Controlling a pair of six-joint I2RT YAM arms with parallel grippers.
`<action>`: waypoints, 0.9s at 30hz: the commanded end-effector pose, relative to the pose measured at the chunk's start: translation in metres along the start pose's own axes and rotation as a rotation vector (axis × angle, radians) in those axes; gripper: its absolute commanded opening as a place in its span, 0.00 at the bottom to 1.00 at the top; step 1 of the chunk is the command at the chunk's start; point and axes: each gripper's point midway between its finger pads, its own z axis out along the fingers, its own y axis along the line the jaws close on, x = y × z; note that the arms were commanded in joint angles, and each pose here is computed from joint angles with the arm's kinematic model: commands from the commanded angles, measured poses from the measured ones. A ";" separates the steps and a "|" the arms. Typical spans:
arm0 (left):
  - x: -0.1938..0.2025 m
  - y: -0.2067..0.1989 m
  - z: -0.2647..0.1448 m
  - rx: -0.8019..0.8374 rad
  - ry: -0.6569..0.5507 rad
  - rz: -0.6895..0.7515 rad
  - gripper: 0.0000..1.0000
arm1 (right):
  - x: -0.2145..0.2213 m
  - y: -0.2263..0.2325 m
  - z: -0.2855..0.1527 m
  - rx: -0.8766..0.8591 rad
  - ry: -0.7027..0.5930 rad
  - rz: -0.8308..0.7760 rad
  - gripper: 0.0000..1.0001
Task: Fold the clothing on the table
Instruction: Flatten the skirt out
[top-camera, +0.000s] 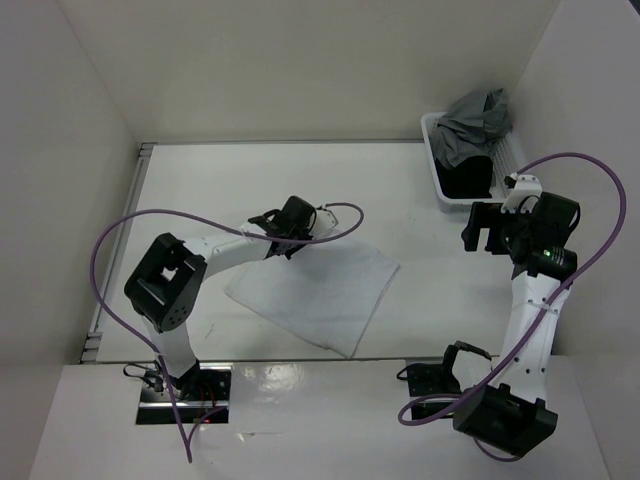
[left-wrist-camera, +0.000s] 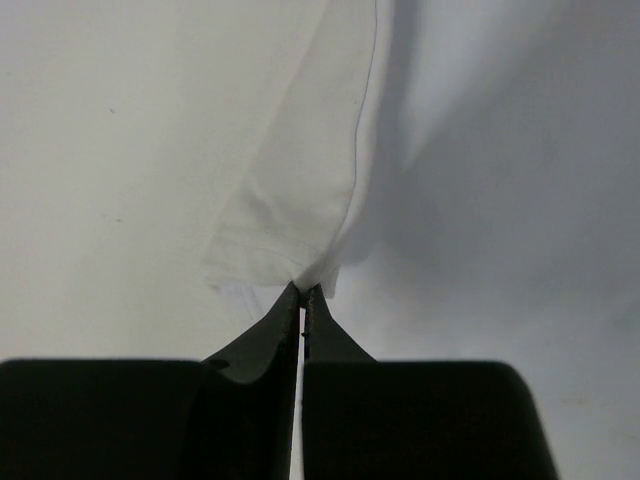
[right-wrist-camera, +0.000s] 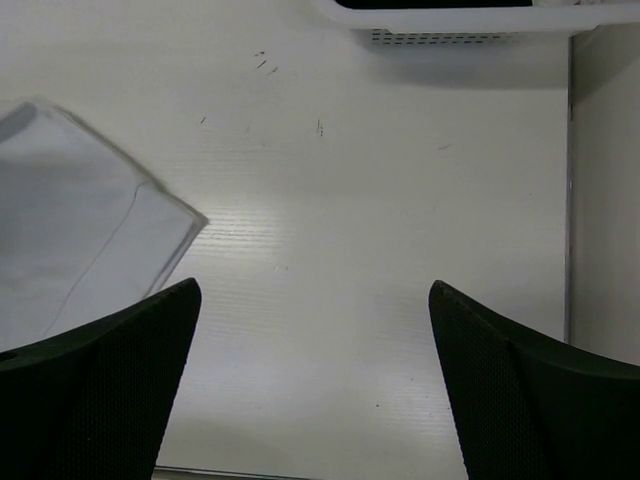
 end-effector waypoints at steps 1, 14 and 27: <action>-0.033 0.018 -0.024 -0.024 -0.085 0.019 0.00 | -0.005 0.000 -0.004 0.008 -0.035 -0.002 0.99; -0.045 0.079 -0.014 -0.127 -0.096 0.013 0.00 | -0.005 -0.011 -0.009 0.051 -0.043 0.017 0.99; -0.049 0.132 0.008 -0.186 -0.123 -0.106 0.73 | -0.004 -0.019 -0.011 0.073 -0.047 0.037 0.99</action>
